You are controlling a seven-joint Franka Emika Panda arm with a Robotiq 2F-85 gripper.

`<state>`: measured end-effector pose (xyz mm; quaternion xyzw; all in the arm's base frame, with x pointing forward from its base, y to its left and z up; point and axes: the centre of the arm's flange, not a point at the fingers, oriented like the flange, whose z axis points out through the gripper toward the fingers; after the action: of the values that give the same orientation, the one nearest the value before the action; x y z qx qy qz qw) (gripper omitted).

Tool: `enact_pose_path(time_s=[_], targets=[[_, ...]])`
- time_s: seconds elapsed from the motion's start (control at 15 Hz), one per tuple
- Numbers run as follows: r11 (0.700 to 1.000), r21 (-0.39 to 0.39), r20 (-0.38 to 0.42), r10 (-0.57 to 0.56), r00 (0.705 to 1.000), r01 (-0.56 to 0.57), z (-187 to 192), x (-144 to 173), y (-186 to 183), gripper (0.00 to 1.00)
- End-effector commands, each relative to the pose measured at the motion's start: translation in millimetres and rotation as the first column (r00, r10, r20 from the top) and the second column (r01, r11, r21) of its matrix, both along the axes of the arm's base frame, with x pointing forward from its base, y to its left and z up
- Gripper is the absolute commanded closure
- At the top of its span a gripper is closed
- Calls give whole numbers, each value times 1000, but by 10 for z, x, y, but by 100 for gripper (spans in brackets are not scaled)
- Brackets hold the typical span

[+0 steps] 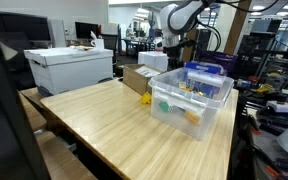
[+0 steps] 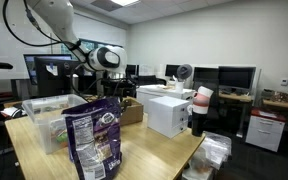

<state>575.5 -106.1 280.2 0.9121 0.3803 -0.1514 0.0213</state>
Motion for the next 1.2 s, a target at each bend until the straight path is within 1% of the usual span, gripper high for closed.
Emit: enact_pose_path(time_s=[0.0,0.6,0.67,0.73,0.93,1.13], targets=[[1000,0,0,0,1000,0,0,0,0,41],[1000,0,0,0,1000,0,0,0,0,41],[1000,8,-10,0,1000,1,24,-13,13,16],[1000,8,-12,1,1000,-1,33,-20,23,15],[1000,-2,-4,11,1000,-11,117,-38,91,1],[1000,-8,6,23,1000,-23,209,-37,164,0]])
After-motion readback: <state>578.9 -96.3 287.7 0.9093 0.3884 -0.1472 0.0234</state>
